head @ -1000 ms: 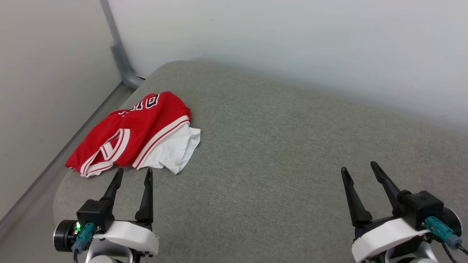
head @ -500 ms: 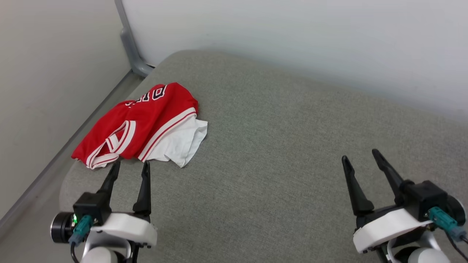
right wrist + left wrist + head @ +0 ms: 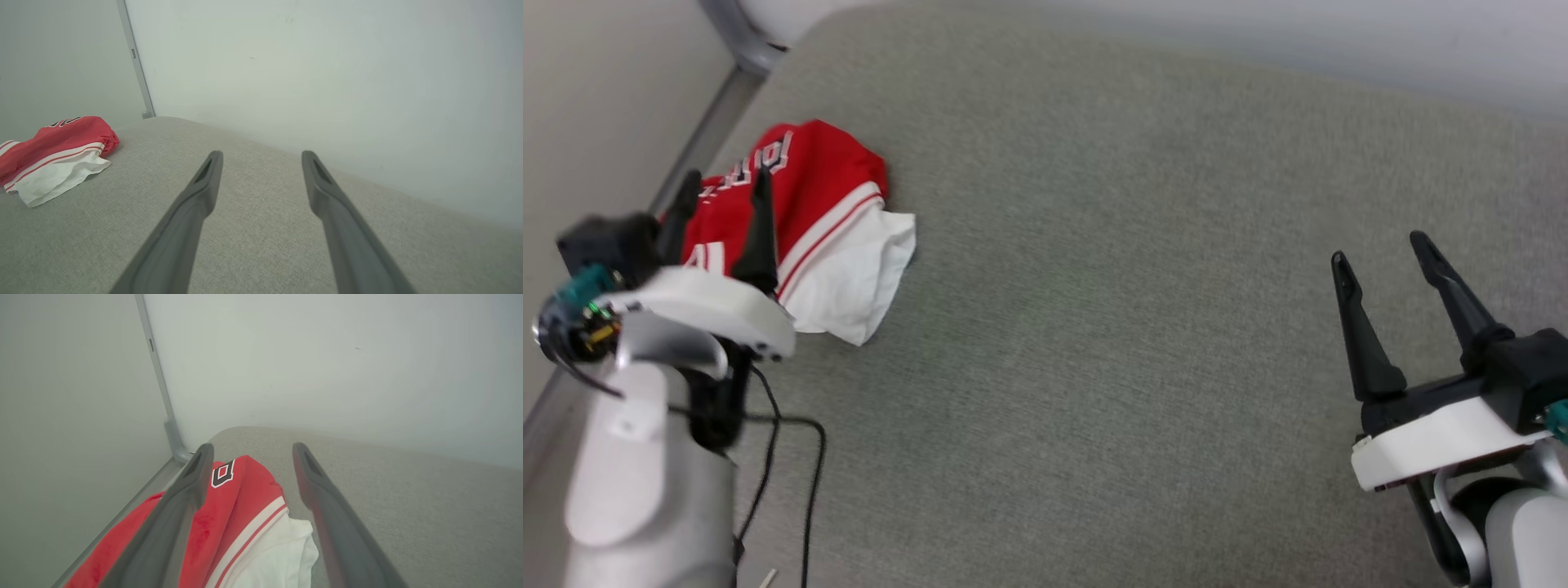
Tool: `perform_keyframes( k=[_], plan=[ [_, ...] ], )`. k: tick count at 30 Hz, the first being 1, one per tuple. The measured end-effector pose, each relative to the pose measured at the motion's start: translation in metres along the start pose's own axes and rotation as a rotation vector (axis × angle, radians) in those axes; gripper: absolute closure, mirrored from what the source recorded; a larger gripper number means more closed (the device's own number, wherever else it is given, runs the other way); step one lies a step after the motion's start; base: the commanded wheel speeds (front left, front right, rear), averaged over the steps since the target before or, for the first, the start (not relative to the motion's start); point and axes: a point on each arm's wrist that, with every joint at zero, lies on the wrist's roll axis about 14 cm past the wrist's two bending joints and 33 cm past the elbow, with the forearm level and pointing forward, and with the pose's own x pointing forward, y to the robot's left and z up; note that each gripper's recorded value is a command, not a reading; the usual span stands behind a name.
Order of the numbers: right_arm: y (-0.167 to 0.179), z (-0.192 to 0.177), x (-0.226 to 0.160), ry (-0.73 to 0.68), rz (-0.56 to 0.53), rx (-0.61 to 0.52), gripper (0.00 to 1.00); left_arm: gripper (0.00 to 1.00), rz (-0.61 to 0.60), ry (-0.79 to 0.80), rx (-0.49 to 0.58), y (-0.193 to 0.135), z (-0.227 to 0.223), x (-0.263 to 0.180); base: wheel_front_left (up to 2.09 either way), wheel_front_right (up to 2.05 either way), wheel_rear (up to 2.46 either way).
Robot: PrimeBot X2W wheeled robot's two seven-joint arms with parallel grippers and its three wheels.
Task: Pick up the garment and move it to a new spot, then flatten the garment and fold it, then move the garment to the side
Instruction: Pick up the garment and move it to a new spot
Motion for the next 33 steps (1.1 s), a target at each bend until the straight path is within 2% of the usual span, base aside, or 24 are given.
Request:
perform_keyframes(
  k=[6,11,18,25,26,27,28,30,33],
  plan=[
    [-0.027,-0.026,0.007,0.035,-0.053,0.004,0.0,0.0,0.011,0.29,0.011,0.01,-0.043,0.048,0.0,0.0,0.0],
    [-0.045,-0.05,0.007,0.069,-0.091,0.019,0.0,0.0,0.044,0.592,0.006,0.023,-0.097,0.061,0.0,0.0,0.0],
    [-0.061,-0.077,0.002,0.119,-0.129,0.036,0.0,0.0,0.104,0.94,0.013,0.04,-0.162,0.046,0.0,0.0,0.0],
    [-0.07,-0.086,-0.002,0.137,-0.151,0.042,0.0,0.01,0.186,1.165,-0.08,0.047,-0.193,0.026,0.0,0.0,0.0],
    [-0.071,-0.085,-0.002,0.136,-0.154,0.04,0.0,0.45,0.196,1.187,-0.091,0.048,-0.195,0.022,0.0,0.0,0.0],
    [-0.072,-0.084,-0.002,0.134,-0.156,0.038,0.0,0.63,0.201,1.194,-0.097,0.049,-0.196,0.02,0.0,0.0,0.0],
    [-0.073,-0.083,-0.003,0.132,-0.158,0.036,0.0,1.0,0.201,1.193,-0.092,0.05,-0.195,0.02,0.0,0.0,0.0],
    [-0.075,-0.08,-0.003,0.13,-0.163,0.018,0.0,1.0,0.2,1.175,-0.072,0.051,-0.194,0.02,0.0,0.0,0.0],
    [-0.075,-0.075,-0.004,0.125,-0.165,0.003,0.0,1.0,0.186,1.101,0.013,0.058,-0.187,0.021,0.0,0.0,0.0]
  ],
)
